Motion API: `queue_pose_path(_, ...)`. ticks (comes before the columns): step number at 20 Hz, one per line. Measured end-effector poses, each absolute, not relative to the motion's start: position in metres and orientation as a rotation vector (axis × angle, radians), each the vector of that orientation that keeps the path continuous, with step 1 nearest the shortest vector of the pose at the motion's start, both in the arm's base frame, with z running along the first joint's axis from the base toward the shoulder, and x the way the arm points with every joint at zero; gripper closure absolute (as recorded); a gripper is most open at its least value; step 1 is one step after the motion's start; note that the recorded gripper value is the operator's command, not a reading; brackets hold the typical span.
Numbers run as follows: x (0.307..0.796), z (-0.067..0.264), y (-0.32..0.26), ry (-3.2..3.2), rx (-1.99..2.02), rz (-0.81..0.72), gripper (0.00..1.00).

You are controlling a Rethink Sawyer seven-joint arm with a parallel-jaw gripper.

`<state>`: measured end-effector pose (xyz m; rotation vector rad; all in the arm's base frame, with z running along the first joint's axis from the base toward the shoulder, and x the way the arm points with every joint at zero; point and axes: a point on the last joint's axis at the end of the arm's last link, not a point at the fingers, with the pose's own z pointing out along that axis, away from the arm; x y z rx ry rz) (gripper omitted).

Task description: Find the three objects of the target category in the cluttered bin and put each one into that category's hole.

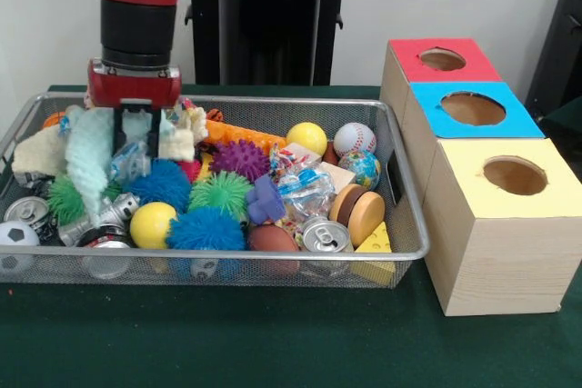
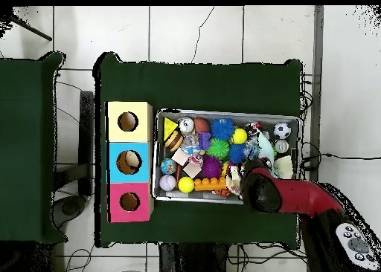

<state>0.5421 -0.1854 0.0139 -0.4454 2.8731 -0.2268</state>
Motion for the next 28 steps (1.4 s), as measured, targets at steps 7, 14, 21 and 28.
queue_pose_path(7,0.527,0.008,-0.193,2.885,-0.544,-0.254,0.0)
queue_pose_path(14,0.525,0.004,-0.166,2.862,-0.713,-0.282,0.0)
queue_pose_path(21,0.522,0.005,-0.14,2.852,-0.789,-0.262,0.0)
queue_pose_path(28,0.518,0.011,-0.117,2.884,-0.748,-0.196,0.0)
